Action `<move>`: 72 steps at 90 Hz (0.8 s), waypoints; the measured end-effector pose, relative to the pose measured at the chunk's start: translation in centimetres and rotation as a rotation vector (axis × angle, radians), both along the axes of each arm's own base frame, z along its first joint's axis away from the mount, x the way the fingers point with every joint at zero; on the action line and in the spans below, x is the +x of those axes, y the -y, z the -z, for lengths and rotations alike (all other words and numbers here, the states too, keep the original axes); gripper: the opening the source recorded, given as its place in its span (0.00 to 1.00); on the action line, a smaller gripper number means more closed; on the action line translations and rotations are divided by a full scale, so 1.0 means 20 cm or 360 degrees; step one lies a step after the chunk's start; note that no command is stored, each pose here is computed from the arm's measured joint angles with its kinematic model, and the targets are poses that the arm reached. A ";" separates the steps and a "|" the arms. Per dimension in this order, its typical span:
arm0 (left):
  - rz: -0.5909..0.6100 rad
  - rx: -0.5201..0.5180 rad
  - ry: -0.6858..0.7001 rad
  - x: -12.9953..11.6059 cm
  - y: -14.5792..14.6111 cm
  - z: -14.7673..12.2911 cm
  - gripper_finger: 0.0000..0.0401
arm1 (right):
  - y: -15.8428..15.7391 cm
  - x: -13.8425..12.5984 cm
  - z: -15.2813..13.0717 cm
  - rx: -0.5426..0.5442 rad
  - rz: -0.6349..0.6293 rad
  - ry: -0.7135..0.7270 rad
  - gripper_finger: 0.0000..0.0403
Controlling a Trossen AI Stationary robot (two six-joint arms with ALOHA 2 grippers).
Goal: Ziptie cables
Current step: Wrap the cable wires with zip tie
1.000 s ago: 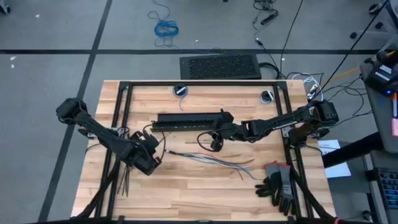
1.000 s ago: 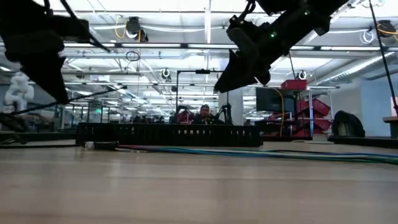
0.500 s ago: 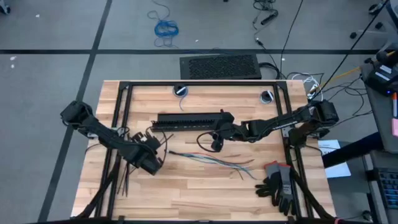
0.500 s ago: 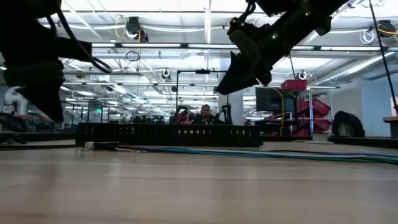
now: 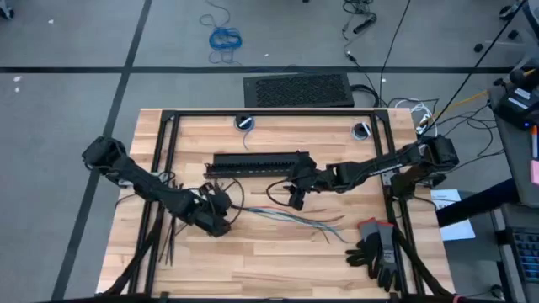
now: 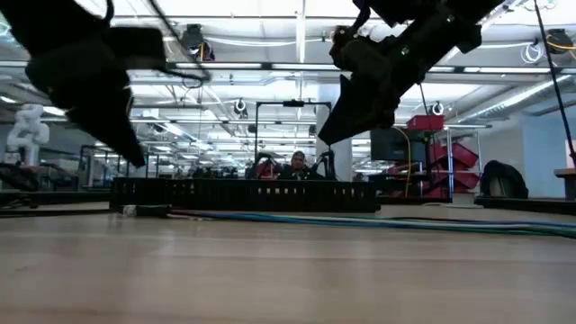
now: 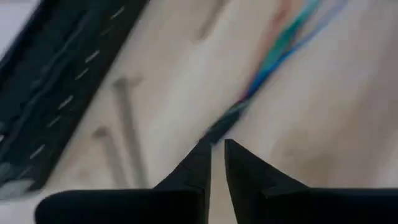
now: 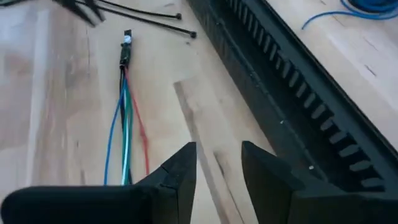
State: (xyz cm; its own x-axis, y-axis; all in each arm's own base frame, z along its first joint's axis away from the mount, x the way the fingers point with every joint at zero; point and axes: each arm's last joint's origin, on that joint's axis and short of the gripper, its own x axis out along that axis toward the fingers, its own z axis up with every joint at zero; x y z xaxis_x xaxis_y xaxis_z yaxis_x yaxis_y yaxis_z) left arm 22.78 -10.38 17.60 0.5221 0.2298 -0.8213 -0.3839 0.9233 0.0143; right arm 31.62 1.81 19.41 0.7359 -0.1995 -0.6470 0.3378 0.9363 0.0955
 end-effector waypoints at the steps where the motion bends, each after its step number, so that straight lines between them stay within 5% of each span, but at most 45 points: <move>1: 0.0010 -0.0004 0.0008 0.00 0.00 0.00 0.09 | 0.00 0.00 0.00 0.0000 0.0006 -0.0001 0.29; 48: -0.0254 -0.0231 -0.0234 -0.02 -0.24 0.14 0.09 | 0.04 -0.04 0.04 0.0181 0.0005 -0.0174 0.29; 72: -0.0210 -0.0261 -0.0193 -0.05 -0.29 0.23 0.09 | 0.04 -0.04 0.04 0.0189 0.0013 -0.0170 0.29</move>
